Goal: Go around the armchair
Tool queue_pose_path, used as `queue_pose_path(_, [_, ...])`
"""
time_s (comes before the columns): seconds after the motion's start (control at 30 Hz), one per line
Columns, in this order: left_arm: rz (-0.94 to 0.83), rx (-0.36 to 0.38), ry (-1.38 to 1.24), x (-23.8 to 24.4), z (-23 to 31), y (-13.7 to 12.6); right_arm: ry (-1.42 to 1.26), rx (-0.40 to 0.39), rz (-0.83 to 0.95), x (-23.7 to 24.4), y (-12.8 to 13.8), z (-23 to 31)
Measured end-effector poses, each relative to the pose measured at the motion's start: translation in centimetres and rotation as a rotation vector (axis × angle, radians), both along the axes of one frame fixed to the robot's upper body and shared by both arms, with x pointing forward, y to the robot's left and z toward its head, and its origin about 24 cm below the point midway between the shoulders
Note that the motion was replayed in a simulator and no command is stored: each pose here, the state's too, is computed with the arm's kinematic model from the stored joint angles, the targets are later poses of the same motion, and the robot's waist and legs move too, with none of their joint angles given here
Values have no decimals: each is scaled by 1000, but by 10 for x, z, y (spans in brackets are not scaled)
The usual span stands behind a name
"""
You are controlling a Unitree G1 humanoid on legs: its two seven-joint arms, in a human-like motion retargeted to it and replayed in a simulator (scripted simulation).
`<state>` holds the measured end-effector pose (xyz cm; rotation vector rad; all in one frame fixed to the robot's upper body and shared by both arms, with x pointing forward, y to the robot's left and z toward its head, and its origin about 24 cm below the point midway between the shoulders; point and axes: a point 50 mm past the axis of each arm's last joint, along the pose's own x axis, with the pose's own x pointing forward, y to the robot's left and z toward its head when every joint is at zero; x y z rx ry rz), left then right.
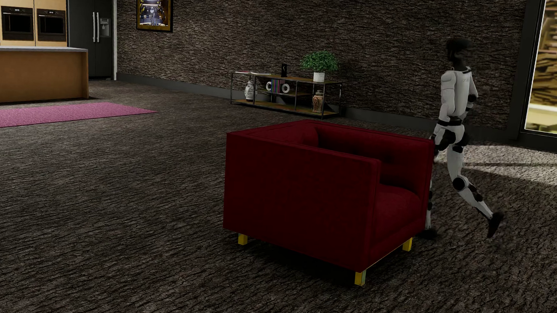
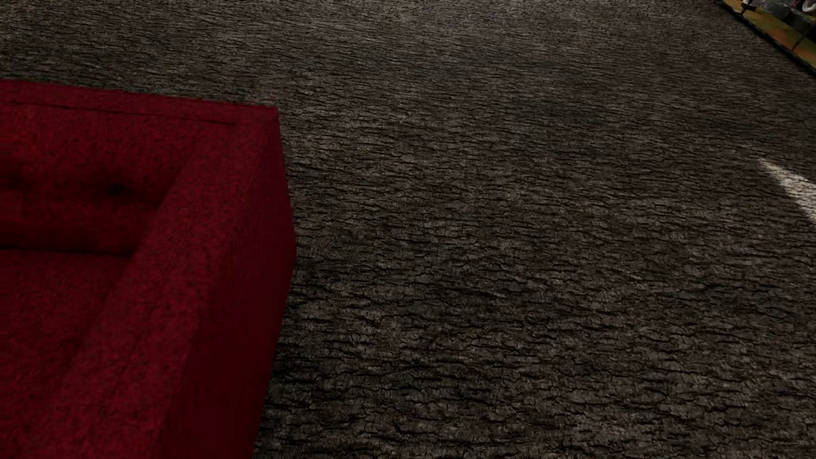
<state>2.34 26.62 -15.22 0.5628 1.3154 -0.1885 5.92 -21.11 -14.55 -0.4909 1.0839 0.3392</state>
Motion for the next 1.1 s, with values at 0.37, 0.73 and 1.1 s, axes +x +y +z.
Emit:
queue_pose_path(0.37, [-54,-42,-303,89,25,-7,-37,-72,14,14,-27,9])
queue_pose_path(0.73, [-34,-43,66,-24,-5,-17,286,-72,-40,-90,-16,-11])
queue_pose_path(1.1, [59,-36,-217,57,13,-4,-66,-139,-60,25,-54,16])
